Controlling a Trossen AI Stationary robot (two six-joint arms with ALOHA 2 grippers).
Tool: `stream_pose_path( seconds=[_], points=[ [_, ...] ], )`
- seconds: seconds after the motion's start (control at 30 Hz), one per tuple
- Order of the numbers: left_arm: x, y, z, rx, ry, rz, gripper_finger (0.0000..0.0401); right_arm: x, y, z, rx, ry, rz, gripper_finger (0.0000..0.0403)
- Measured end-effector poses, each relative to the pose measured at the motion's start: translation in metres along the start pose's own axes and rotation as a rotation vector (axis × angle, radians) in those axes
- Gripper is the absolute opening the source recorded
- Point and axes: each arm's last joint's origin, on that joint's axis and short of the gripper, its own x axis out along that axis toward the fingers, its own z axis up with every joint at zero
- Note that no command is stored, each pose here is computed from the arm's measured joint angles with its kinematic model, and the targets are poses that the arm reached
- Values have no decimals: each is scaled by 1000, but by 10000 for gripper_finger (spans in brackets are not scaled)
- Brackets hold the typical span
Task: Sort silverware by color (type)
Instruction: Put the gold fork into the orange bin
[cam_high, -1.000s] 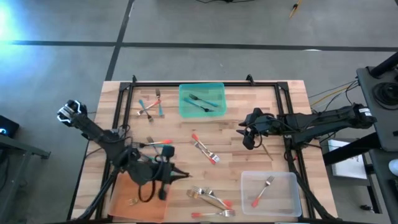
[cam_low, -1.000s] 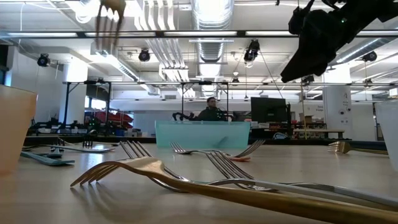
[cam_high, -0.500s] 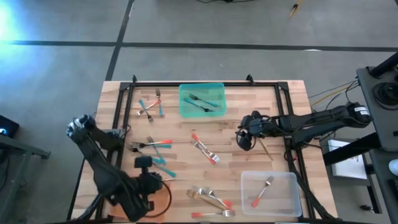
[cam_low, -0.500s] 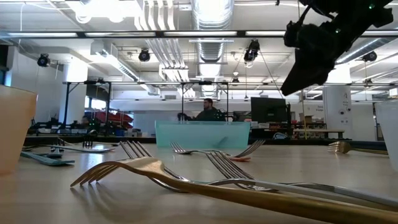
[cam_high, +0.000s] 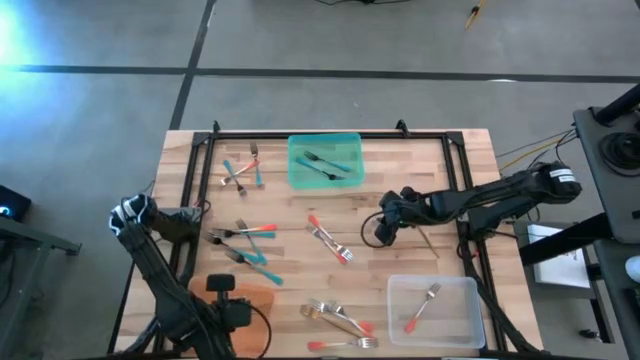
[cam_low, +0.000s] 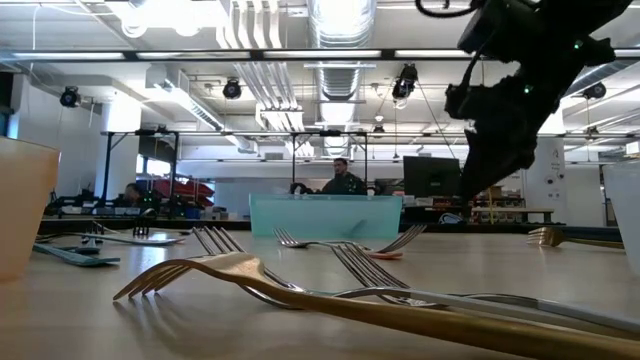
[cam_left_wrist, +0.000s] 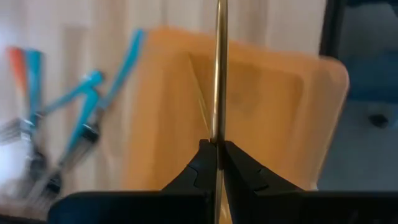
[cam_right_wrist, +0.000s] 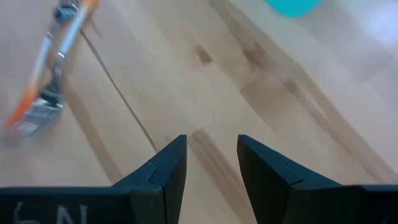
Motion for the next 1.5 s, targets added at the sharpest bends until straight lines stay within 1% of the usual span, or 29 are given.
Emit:
stream_pose_path(
  seconds=[0.07,0.13,0.27,0.43,0.57,0.67,0.73,0.8,0.97,1.1,1.27,1.5],
  points=[
    [6,-2,-3,-9,21,-11,3,6,1,-2,9,23,-15,132],
    [8,-1,-5,-43,28,1,13,11,1,-4,21,41,-29,132],
    [9,-1,-4,-88,25,1,44,15,2,-6,20,73,-19,140],
    [9,-2,-3,-94,16,-12,85,14,2,-6,22,78,-3,148],
    [9,-2,-3,-66,-9,-3,108,8,2,-5,49,89,44,150],
    [9,-2,0,-28,-85,28,115,0,1,-8,90,151,99,150],
    [9,-1,2,13,-135,56,116,-6,-2,-11,116,205,105,149],
    [8,0,3,66,-177,87,116,-12,-8,-16,147,259,71,146],
    [9,5,12,173,-254,170,116,-28,-23,-31,207,379,-78,136],
    [11,11,19,213,-262,210,116,-33,-29,-34,231,391,-137,130],
    [9,17,22,223,-269,232,116,-30,-31,-35,220,370,-220,130],
    [13,19,21,192,-282,249,117,-11,-30,-43,188,464,-310,130]
  ],
)
